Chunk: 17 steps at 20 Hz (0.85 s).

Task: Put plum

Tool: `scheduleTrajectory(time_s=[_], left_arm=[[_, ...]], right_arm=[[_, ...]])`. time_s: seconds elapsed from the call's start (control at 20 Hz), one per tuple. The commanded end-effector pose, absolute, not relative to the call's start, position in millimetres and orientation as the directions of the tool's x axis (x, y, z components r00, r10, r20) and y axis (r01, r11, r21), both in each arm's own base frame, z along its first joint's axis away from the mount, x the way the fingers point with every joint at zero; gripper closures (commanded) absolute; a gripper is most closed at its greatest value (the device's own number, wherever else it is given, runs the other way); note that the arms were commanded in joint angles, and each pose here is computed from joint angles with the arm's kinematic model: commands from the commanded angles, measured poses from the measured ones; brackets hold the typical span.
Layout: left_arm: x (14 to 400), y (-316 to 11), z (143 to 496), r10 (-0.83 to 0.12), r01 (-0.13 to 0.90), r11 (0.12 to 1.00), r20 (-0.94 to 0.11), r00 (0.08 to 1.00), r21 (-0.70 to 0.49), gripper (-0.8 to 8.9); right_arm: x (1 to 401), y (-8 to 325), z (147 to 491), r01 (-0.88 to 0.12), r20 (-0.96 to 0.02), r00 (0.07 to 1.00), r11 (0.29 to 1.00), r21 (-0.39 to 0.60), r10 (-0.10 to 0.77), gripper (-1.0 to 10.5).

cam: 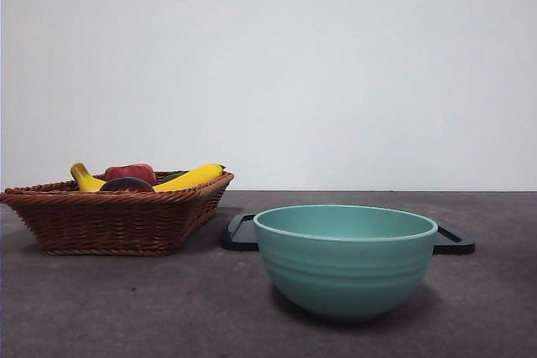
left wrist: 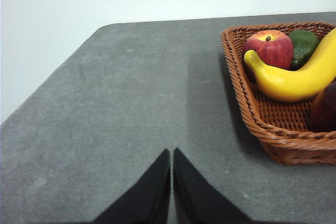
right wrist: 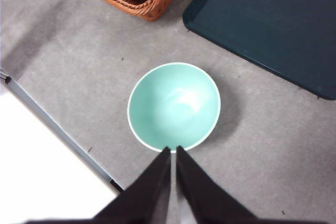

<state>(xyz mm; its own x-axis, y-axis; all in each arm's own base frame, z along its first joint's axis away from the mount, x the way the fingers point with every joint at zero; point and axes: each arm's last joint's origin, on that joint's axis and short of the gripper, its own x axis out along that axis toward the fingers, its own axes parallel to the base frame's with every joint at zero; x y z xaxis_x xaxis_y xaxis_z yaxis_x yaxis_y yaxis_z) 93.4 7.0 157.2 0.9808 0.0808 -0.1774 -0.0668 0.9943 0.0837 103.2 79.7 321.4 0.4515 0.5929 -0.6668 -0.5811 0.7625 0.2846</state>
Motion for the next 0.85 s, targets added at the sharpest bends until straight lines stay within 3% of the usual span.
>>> scheduleTrajectory(time_s=[0.05, 0.55, 0.7, 0.85], left_arm=[[93, 7, 151, 0.084, -0.07, 0.995, -0.211, 0.974, 0.074, 8.06], [93, 7, 151, 0.084, -0.07, 0.995, -0.211, 0.974, 0.074, 8.06], [93, 7, 151, 0.084, -0.07, 0.995, -0.211, 0.974, 0.074, 8.06], [93, 7, 151, 0.084, -0.07, 0.995, -0.211, 0.974, 0.074, 8.06]], right_arm=[[104, 81, 326, -0.594, -0.654, 0.46, 0.756, 0.275, 0.6, 9.4], [104, 80, 326, -0.603, -0.65, 0.467, 0.754, 0.261, 0.599, 9.4], [106, 63, 334, -0.583, -0.592, 0.608, 0.804, 0.119, 0.529, 9.4], [105, 38, 342, -0.453, -0.408, 0.804, 0.89, 0.052, 0.433, 9.4]])
